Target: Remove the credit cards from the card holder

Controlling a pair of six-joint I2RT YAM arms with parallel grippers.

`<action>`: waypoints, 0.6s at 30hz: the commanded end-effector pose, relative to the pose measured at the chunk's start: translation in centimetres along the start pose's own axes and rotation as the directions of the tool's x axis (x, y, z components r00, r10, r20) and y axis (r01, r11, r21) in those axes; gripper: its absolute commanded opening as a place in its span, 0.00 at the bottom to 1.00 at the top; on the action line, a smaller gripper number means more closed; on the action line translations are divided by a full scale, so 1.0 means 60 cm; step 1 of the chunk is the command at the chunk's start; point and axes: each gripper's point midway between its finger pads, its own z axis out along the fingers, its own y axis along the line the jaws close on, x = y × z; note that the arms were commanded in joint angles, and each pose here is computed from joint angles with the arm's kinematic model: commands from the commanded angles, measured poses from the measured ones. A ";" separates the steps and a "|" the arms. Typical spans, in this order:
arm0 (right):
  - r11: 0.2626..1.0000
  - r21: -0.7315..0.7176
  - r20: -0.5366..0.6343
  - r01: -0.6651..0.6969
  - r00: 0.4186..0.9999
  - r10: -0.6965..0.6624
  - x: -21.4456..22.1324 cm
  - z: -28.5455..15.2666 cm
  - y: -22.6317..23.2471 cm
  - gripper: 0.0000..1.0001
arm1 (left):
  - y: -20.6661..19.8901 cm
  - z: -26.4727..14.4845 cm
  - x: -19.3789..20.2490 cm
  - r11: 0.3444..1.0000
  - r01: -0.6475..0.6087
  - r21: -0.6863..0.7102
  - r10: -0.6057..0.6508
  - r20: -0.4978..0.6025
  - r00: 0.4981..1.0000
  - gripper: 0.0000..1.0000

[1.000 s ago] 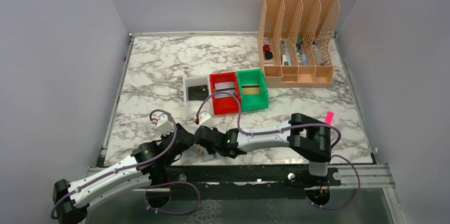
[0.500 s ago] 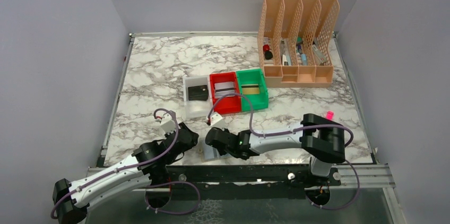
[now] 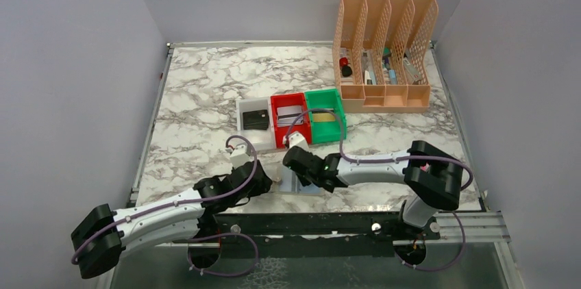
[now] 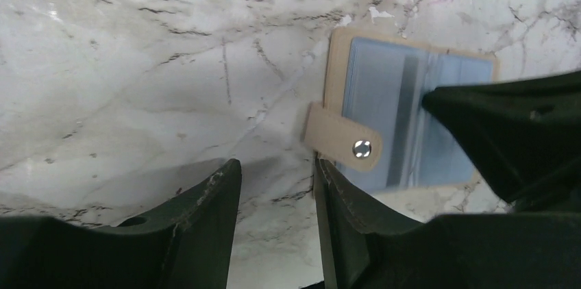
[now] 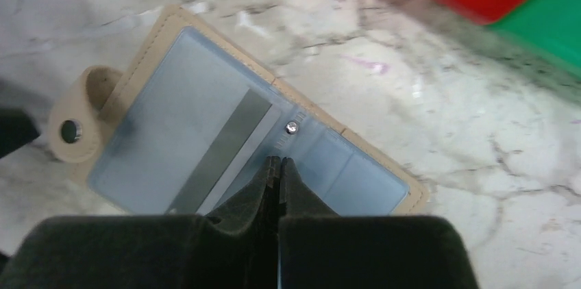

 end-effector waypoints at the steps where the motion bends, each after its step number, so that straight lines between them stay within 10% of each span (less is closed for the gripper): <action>1: 0.997 0.049 -0.098 0.061 0.994 -0.056 0.050 0.009 -0.066 0.04 | -0.055 0.005 0.006 0.988 0.000 0.157 0.004 -0.024 1.000 0.48; 11: 0.994 0.094 -0.080 -0.060 0.994 0.067 0.028 -0.014 -0.108 0.06 | -0.100 0.014 0.017 0.963 -0.044 0.265 0.060 -0.053 0.997 0.54; 18: 0.978 -0.110 -0.024 -0.178 0.984 0.176 -0.046 -0.042 -0.035 0.27 | -0.098 0.023 -0.028 0.983 -0.079 0.168 0.073 0.044 0.996 0.66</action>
